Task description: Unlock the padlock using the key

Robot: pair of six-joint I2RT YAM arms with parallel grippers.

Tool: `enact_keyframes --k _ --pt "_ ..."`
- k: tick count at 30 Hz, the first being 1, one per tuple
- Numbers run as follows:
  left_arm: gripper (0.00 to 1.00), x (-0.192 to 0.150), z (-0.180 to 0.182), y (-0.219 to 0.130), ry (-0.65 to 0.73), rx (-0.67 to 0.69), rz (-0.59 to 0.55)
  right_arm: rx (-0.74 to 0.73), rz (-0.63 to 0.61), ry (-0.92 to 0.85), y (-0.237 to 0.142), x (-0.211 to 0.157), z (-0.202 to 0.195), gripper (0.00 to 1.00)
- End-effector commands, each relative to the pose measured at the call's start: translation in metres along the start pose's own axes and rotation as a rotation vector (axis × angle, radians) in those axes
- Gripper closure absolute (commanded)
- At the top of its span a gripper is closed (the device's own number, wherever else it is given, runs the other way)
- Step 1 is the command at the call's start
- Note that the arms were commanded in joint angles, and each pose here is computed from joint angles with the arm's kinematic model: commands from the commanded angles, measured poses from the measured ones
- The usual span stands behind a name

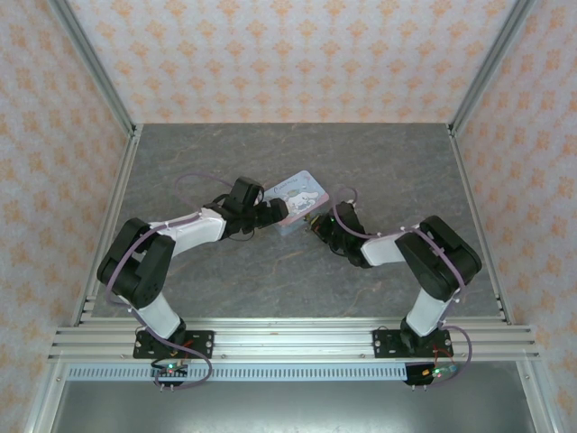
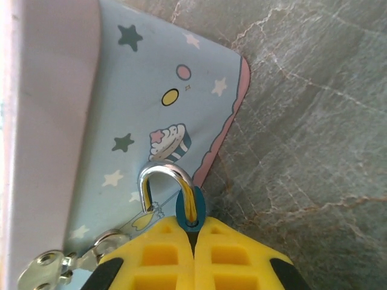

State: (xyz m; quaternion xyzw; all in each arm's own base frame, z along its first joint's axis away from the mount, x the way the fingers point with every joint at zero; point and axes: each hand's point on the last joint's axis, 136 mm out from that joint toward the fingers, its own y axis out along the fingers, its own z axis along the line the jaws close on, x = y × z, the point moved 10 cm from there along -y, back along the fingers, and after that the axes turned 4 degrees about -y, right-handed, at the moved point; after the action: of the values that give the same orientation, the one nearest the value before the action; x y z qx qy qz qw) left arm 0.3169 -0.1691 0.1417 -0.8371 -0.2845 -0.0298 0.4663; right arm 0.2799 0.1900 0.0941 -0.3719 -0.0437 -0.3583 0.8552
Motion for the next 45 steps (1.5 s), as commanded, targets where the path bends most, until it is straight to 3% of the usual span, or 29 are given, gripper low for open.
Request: enact_keyframes --k 1,10,18,26,30,36,41,45 --pt "0.10 -0.018 0.030 0.011 0.009 0.183 0.091 -0.038 0.025 -0.036 -0.005 -0.001 -0.002 1.00" --pt "0.04 -0.010 0.017 -0.008 0.038 0.149 0.049 -0.019 0.014 0.016 -0.029 -0.006 -0.014 1.00" --pt "0.00 -0.003 0.004 -0.036 0.058 0.123 0.004 -0.106 0.046 0.033 -0.058 -0.019 -0.038 1.00" --pt "0.00 -0.001 -0.002 -0.077 0.070 0.107 -0.060 -0.184 0.047 0.042 -0.095 -0.030 -0.065 0.68" --pt "0.00 -0.001 -0.005 -0.100 0.082 0.103 -0.095 -0.203 0.036 0.047 -0.121 -0.032 -0.072 0.35" --pt "0.00 0.004 -0.003 -0.133 0.107 0.158 -0.202 -0.168 -0.049 0.001 -0.162 -0.020 -0.058 0.03" --pt "0.00 0.014 0.008 -0.162 0.142 0.297 -0.393 -0.237 -0.175 -0.163 -0.189 0.009 -0.024 0.01" --pt "0.00 0.019 0.020 -0.185 0.165 0.404 -0.621 -0.364 -0.292 -0.353 -0.198 0.041 0.010 0.01"
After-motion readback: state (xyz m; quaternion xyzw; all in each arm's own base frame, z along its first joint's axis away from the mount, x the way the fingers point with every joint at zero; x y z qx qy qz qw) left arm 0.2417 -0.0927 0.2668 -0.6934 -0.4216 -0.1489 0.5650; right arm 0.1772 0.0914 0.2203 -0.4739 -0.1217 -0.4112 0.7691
